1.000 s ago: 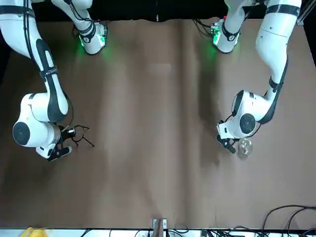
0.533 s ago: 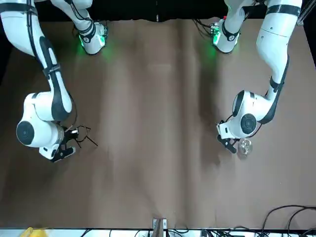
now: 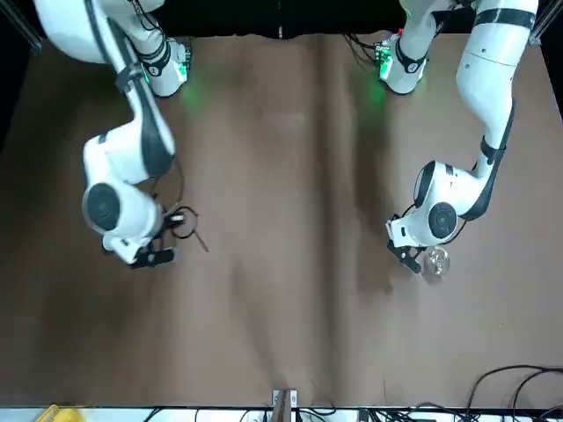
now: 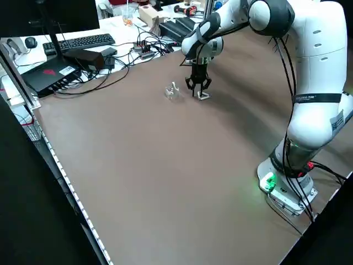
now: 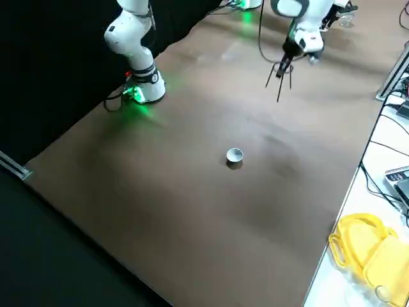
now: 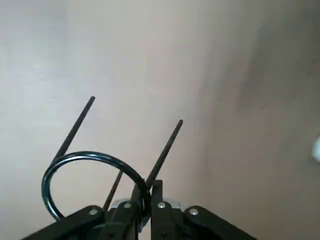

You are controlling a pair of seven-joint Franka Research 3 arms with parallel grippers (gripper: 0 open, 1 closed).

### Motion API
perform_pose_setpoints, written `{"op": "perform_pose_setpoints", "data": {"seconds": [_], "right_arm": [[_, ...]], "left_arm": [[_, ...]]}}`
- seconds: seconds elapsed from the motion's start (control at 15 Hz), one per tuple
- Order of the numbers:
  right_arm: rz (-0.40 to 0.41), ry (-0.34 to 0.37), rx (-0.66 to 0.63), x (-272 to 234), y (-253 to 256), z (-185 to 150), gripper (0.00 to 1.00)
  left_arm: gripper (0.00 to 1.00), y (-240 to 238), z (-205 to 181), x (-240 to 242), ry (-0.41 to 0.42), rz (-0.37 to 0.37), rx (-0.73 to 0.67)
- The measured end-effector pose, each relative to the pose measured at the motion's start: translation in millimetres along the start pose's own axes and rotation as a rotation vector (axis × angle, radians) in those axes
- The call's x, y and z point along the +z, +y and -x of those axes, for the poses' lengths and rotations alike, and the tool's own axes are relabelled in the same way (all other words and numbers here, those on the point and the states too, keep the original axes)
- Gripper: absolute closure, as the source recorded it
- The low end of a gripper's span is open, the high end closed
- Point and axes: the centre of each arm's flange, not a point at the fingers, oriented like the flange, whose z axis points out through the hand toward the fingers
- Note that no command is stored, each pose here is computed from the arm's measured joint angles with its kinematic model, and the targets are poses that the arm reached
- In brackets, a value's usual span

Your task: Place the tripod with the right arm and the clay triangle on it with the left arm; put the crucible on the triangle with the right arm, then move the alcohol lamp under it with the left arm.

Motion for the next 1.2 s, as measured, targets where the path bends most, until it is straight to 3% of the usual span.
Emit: {"op": "perform_pose_setpoints", "data": {"seconds": [0.2,0.4,0.8,1.2], "right_arm": [[-0.024,-0.015,0.1,4.4,-62.6,17.6,0.92],[-0.11,-0.037,0.184,6.1,-112.4,33.0,0.92],[-0.172,0.044,0.291,28.7,-215.4,56.2,0.92],[-0.218,0.087,0.28,41.5,-259.1,32.1,0.92]], "left_arm": [[0.6,0.0,0.0,0.0,0.0,0.0,0.0],[0.67,1.5,-0.6,-0.6,0.0,0.0,0.003],[0.78,1.4,-0.5,-0.8,-0.001,0.0,0.002],[0.87,2.6,-0.7,-2.2,-0.001,0.0,0.001]]}}
